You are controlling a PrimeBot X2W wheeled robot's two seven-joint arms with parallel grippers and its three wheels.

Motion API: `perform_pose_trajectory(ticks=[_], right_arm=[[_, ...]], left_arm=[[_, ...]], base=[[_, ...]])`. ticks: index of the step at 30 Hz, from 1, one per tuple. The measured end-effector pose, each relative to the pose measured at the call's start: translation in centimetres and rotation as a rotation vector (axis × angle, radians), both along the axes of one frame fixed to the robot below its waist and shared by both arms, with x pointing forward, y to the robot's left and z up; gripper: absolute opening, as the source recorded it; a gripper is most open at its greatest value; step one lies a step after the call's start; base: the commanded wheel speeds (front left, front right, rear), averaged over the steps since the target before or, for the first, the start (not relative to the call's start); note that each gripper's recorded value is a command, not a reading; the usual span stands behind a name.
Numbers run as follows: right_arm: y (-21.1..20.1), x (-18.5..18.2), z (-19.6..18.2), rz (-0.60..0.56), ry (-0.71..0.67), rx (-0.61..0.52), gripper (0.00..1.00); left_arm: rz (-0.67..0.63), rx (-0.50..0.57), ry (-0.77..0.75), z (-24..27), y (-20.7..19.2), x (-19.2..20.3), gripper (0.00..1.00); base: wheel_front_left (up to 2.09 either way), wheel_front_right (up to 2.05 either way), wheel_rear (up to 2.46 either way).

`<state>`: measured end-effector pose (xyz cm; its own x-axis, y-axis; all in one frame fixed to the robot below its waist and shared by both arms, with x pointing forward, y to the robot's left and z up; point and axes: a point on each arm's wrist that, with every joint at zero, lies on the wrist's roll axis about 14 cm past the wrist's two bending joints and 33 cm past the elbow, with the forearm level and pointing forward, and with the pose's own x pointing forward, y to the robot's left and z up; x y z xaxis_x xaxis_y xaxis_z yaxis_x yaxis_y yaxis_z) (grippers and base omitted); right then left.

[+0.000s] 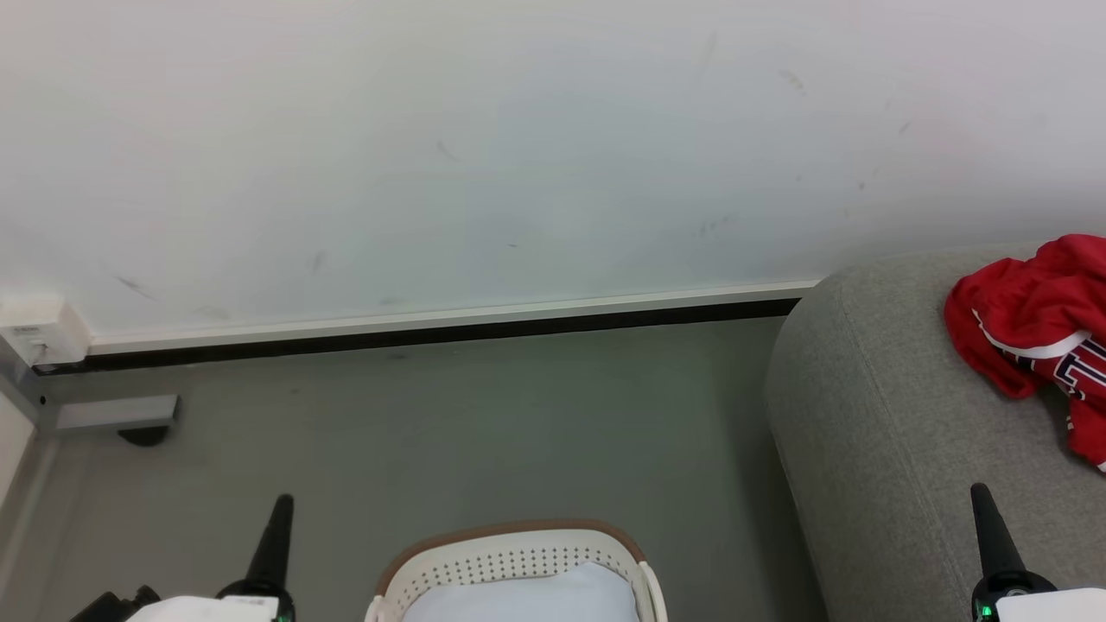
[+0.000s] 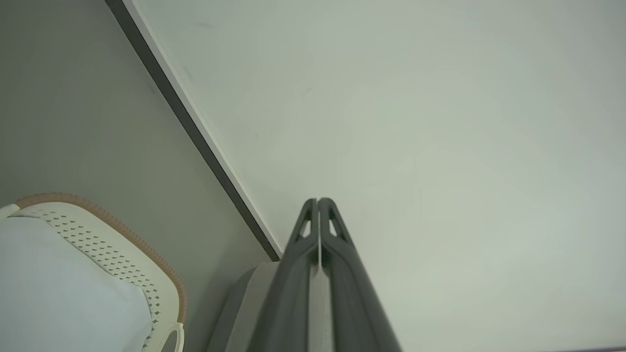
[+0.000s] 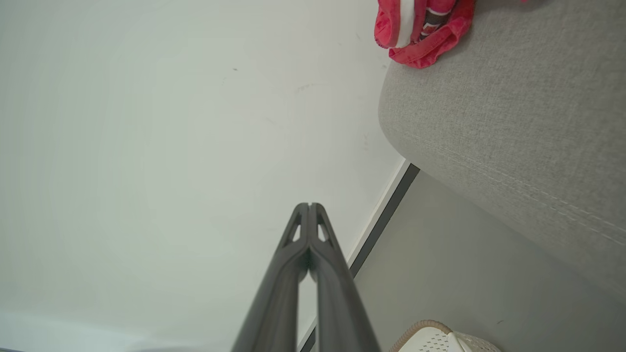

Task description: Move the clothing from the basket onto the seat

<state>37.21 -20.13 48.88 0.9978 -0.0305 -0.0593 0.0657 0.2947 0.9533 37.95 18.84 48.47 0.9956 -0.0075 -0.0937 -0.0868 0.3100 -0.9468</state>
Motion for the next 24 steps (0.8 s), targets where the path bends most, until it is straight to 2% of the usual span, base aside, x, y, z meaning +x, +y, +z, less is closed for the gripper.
perform_pose_trajectory(ticks=[24], right_arm=[[0.1,0.9,0.9,0.010,-0.030,0.189,0.00]], left_arm=[[0.012,-0.198,-0.045,1.1,0.6,0.5,0.00]], base=[[0.00,0.00,0.00]])
